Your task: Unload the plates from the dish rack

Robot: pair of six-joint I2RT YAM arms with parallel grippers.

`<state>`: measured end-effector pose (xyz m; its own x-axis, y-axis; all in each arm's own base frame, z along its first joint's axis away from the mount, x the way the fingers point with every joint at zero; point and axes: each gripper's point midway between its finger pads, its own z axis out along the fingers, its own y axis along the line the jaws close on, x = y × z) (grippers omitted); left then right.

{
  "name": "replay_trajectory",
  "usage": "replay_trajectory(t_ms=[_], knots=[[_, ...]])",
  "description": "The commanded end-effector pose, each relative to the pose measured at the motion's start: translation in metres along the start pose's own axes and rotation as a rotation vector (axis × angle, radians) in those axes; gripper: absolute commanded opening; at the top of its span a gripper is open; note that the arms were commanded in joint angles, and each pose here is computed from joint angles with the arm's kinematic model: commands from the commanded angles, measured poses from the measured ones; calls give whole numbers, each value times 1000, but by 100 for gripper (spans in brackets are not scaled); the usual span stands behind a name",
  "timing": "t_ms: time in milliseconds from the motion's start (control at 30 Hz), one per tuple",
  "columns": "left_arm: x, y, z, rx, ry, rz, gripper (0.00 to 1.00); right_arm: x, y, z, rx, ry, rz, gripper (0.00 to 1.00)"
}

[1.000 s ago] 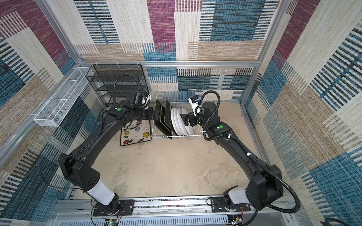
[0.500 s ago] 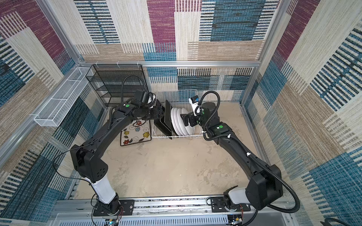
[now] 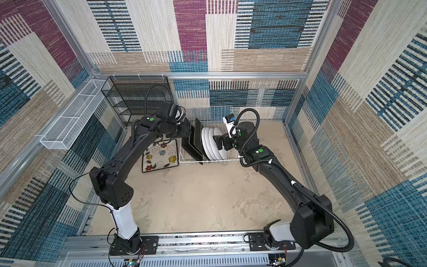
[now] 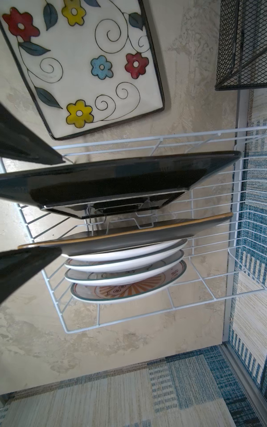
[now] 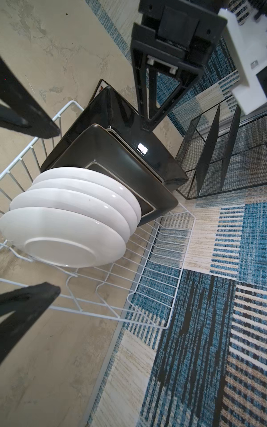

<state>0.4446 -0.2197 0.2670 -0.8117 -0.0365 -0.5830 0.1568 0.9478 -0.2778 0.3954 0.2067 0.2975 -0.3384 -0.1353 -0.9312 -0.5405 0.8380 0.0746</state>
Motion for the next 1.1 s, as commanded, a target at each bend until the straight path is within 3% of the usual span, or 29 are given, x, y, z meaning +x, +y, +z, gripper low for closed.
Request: replay_trajectory(t_ms=[0,1067], knots=[[3,9,-4,-33,7,20,59,-7,1,-1,-8,-27,9,100],[18,18,71,19,182,-17,52,-6,6,-5,-34,-43,27,100]])
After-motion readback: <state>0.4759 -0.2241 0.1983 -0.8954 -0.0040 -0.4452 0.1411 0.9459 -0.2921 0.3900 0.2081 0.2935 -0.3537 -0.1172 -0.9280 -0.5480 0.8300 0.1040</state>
